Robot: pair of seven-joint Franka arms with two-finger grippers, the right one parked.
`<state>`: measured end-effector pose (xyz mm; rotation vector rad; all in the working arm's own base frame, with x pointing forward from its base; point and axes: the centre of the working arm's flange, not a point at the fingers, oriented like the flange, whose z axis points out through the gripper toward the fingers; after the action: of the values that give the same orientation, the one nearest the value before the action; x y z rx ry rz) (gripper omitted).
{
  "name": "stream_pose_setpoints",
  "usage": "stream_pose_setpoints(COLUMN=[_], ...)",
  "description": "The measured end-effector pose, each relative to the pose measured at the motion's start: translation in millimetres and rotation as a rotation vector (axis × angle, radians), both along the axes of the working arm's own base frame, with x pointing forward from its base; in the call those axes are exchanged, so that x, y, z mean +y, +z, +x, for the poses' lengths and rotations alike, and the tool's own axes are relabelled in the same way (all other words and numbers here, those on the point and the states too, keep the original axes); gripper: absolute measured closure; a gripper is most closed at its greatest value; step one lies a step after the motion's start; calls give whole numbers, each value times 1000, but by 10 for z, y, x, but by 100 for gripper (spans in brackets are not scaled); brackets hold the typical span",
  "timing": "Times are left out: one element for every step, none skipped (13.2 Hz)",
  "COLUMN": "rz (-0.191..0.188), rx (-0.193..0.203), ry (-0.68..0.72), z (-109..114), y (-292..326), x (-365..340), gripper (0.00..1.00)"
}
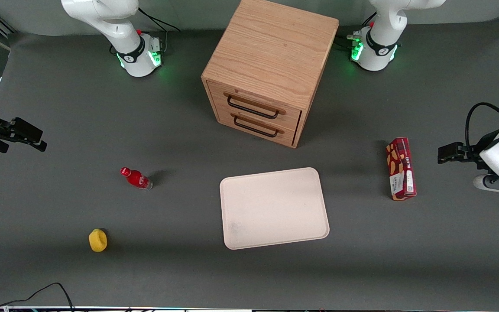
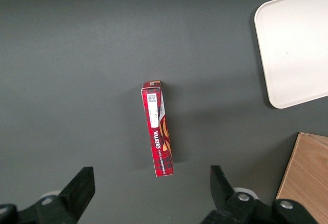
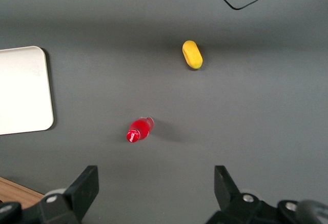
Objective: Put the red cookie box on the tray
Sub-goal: 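Move the open left gripper down over the red plaid cookie box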
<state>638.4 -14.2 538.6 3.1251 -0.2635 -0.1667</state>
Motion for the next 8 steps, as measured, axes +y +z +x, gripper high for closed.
stream_pose_setpoints(rz=[1,1,2,2,-7,-24,-40,-44], rx=[12,27,45,67,92,110,119,124], ry=[0,0,0,0,1,4,8,9], z=[14,34,64,101,140,188,240,270], y=[-70,-159,-278,-421,-588,-765,-954,-1130], x=[-1,-3,-8,-17,-35,-63,-89,-102], gripper=[0,0,0,0,0,0,0,0])
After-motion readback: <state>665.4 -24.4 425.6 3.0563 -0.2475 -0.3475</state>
